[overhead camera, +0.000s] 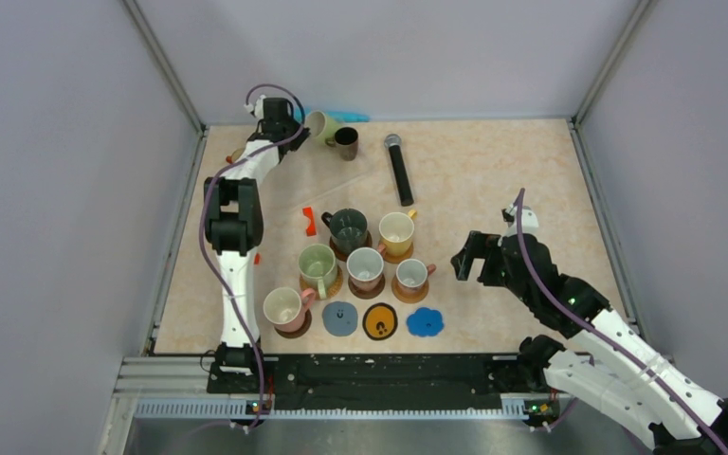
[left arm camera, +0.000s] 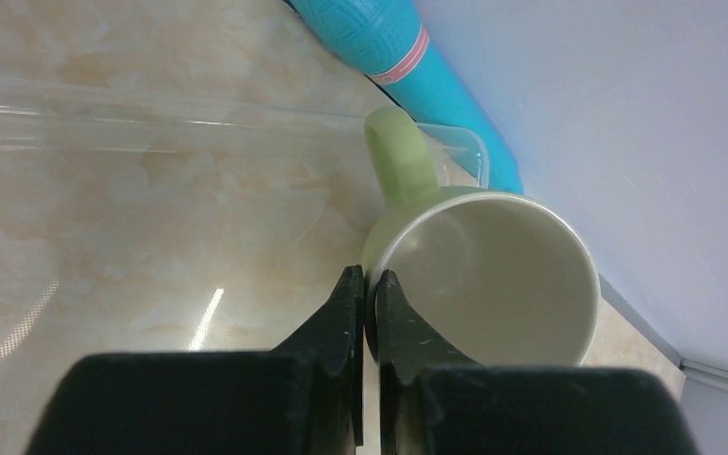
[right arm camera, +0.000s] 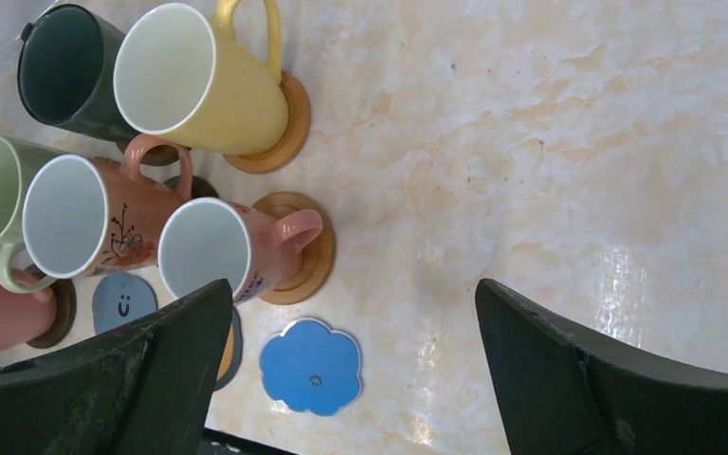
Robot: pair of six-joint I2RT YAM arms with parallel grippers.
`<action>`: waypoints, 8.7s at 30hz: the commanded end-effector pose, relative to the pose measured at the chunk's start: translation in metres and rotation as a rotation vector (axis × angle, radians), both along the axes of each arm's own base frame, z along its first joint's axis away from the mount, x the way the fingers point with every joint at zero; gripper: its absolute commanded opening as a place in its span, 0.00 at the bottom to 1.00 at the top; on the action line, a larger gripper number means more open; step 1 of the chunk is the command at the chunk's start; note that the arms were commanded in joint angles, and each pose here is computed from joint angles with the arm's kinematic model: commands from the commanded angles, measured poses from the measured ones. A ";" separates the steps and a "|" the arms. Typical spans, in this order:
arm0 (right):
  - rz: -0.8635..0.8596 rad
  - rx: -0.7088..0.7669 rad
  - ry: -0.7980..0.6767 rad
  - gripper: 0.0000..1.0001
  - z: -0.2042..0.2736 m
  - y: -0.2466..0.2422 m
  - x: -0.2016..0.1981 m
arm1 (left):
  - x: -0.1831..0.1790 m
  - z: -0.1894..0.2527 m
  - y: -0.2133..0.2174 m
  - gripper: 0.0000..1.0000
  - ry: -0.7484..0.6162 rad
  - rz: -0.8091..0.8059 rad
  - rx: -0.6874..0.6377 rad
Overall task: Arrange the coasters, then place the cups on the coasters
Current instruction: Pick up the cup from the tray, then place the cup on the coaster, then pick up the cup from the tray.
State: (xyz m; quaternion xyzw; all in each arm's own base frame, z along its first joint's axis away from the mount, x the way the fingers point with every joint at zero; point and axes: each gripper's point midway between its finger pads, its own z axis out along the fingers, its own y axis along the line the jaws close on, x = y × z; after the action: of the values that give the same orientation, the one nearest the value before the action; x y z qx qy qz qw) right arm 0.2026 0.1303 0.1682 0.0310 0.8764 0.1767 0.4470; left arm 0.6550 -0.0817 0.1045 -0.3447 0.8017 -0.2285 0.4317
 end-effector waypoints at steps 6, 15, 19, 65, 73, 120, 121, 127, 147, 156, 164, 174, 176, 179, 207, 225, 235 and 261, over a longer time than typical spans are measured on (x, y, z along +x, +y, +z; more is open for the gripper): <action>-0.008 0.016 -0.059 0.99 0.022 0.002 0.009 | 0.000 0.089 0.011 0.00 -0.203 0.003 0.002; 0.014 0.014 -0.043 0.98 0.017 0.004 0.006 | -0.023 0.136 0.038 0.00 -0.276 0.070 0.140; 0.024 0.016 -0.034 0.99 0.017 0.006 0.004 | -0.040 0.153 0.045 0.00 -0.290 0.078 0.197; 0.018 0.073 -0.072 0.99 0.026 0.002 -0.003 | -0.397 0.192 -0.149 0.00 -0.403 -1.147 0.523; 0.018 0.136 -0.103 0.98 0.056 0.006 -0.004 | -0.440 0.183 -0.176 0.00 -0.463 -1.317 0.528; -0.087 0.221 -0.285 0.97 0.136 -0.029 -0.015 | -0.513 0.067 -0.355 0.00 -0.492 -1.903 0.756; -0.088 0.219 -0.286 0.97 0.136 -0.030 -0.015 | -0.512 0.065 -0.354 0.00 -0.482 -1.905 0.767; -0.095 0.211 -0.285 0.97 0.134 -0.031 -0.014 | -0.516 0.067 -0.350 0.00 -0.453 -1.928 0.764; -0.078 0.220 -0.265 0.97 0.126 -0.025 -0.014 | -0.513 0.058 -0.251 0.00 -0.350 -1.777 0.914; -0.083 0.227 -0.271 0.97 0.127 -0.028 -0.017 | -0.497 0.062 -0.240 0.00 -0.343 -1.710 0.867; -0.083 0.226 -0.275 0.97 0.127 -0.029 -0.017 | -0.495 0.051 -0.234 0.00 -0.310 -1.680 0.848; -0.085 0.227 -0.279 0.97 0.127 -0.031 -0.018 | -0.488 0.044 -0.231 0.00 -0.291 -1.660 0.847; -0.083 0.228 -0.280 0.97 0.128 -0.031 -0.019 | -0.487 0.044 -0.231 0.00 -0.293 -1.656 0.845; -0.086 0.227 -0.279 0.97 0.127 -0.031 -0.019 | -0.487 0.043 -0.232 0.00 -0.295 -1.661 0.838; -0.079 0.229 -0.285 0.97 0.129 -0.032 -0.020 | -0.490 0.026 -0.227 0.22 -0.220 -1.662 0.830; -0.080 0.230 -0.288 0.97 0.128 -0.033 -0.021 | -0.478 0.053 -0.227 0.40 -0.274 -1.594 0.849; -0.064 0.215 -0.244 0.97 0.110 -0.027 -0.020 | -0.405 0.169 -0.198 0.99 -0.468 -1.077 0.929; 0.044 0.154 -0.164 0.98 0.071 0.000 -0.013 | -0.161 0.110 0.143 0.51 0.087 0.216 0.362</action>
State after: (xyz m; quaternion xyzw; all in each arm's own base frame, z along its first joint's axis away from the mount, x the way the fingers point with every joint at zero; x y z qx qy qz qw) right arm 0.1833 0.1276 0.2338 0.0379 0.8286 0.2568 0.4960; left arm 0.4644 0.0437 0.2123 -0.2854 0.8374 0.0390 0.4645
